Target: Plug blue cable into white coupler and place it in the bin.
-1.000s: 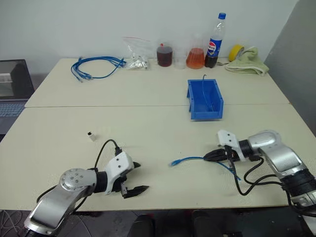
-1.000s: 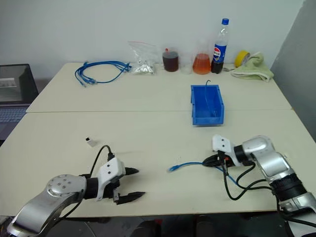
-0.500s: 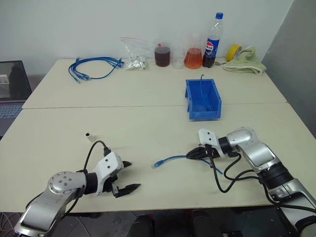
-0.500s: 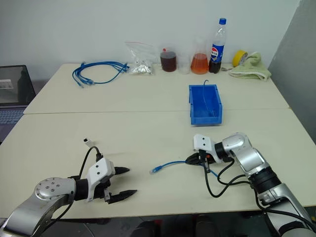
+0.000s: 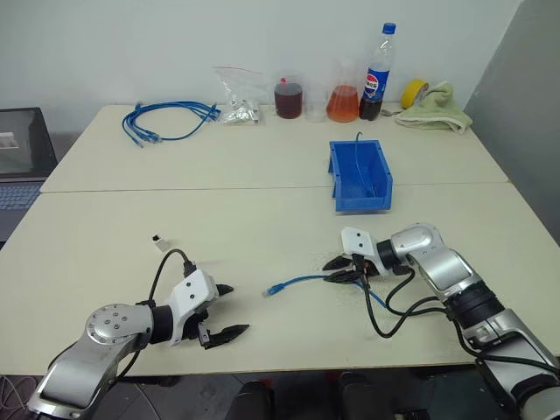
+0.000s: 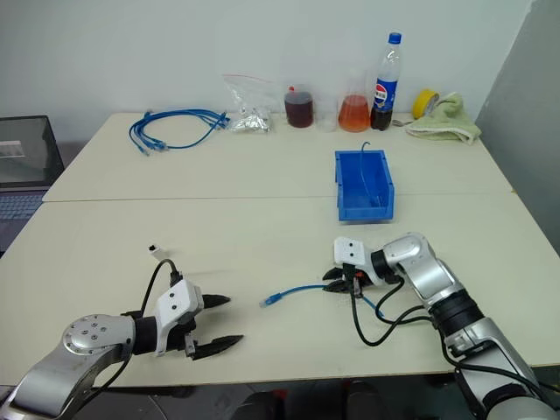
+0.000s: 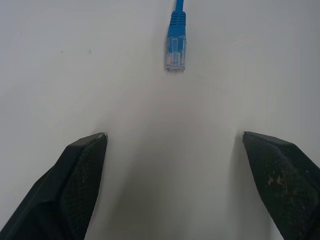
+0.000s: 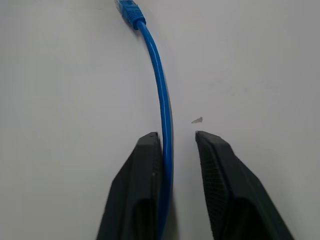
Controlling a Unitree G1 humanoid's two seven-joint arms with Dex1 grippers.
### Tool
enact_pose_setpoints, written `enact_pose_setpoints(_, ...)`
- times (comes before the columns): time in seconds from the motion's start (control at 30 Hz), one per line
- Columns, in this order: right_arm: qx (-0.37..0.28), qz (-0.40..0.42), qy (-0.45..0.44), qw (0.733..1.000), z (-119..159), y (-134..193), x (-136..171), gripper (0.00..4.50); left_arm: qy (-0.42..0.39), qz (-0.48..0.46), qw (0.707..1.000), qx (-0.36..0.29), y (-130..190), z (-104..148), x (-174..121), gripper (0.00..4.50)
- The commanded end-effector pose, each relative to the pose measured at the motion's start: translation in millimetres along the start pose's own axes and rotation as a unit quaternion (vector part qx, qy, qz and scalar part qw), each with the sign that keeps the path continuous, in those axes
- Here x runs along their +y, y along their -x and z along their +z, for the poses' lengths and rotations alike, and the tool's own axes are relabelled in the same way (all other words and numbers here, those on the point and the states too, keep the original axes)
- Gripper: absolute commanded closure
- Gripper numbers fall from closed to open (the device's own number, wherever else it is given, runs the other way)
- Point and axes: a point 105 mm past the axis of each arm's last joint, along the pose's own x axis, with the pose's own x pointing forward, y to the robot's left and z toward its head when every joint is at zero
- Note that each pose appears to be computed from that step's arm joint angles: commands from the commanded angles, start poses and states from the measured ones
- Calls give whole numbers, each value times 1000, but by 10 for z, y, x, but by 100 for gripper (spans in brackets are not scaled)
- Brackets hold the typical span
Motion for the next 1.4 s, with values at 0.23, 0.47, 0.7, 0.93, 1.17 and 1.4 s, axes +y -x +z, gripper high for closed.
enact_pose_setpoints(0.23,-46,-40,3,998,291,368,-89,77,0,23,1000,-16,-53,21,81,0)
enact_pose_setpoints(0.47,-89,-93,-10,992,447,720,162,1,-1,32,997,-64,-95,213,92,0)
enact_pose_setpoints(0.7,-137,-89,-110,981,355,567,911,1,-5,17,998,-68,-227,284,18,0)
enact_pose_setpoints(0.93,-133,-109,-144,975,304,381,1113,1,-3,0,998,-55,-404,338,3,0)
enact_pose_setpoints(1.17,-133,-120,-143,973,336,390,1097,1,25,-21,999,-20,-514,291,-25,0)
enact_pose_setpoints(1.4,-137,-128,-141,972,366,397,1074,0,37,-35,998,36,-523,137,-74,110)
